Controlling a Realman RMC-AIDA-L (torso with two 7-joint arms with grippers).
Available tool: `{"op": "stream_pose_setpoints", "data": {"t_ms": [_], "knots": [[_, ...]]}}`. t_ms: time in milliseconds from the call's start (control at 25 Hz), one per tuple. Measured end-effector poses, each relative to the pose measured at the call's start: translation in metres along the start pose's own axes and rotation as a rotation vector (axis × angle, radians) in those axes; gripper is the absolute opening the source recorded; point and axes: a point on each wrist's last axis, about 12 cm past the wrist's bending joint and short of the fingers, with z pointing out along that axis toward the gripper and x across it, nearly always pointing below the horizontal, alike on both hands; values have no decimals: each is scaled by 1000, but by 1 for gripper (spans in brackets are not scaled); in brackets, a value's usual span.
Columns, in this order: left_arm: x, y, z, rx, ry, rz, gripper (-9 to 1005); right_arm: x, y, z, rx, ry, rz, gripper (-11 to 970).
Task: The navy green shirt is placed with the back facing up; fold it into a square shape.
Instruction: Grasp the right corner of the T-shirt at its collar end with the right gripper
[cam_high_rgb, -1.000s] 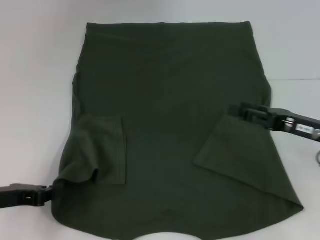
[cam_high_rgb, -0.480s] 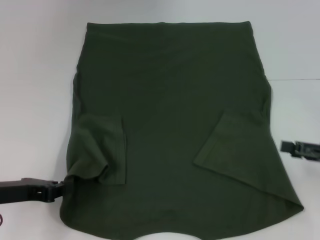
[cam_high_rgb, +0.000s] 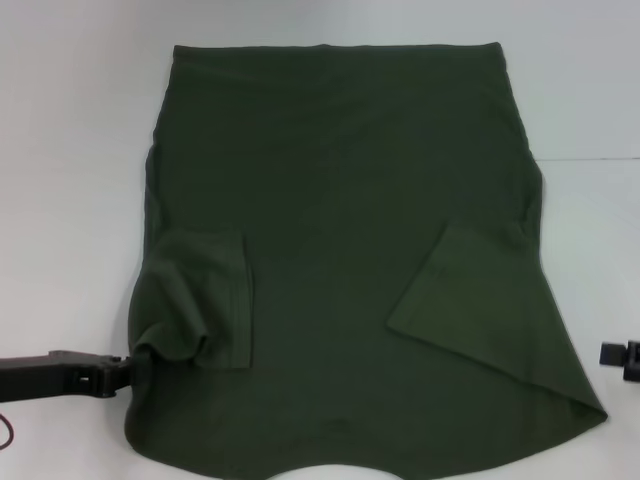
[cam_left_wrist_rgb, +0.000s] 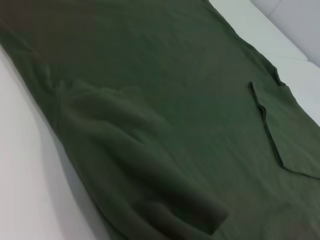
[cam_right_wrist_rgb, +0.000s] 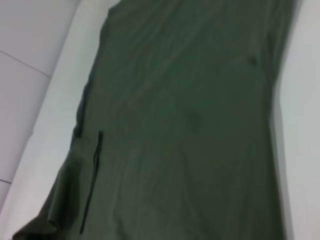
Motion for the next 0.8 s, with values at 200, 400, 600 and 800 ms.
{"op": "stream_pose_setpoints", "data": {"t_ms": [200, 400, 600, 800], "knots": [[-2, -2, 3, 9, 10, 11, 16, 7, -3, 6, 20, 27, 28, 792], [-4, -3, 5, 13, 13, 20, 16, 10, -2, 13, 13, 44, 31, 792], [-5, -3, 5, 13, 13, 22, 16, 13, -5, 16, 34, 63, 36, 792], [-5, -3, 5, 8, 10, 22, 16, 13, -6, 16, 36, 64, 37, 791]]}}
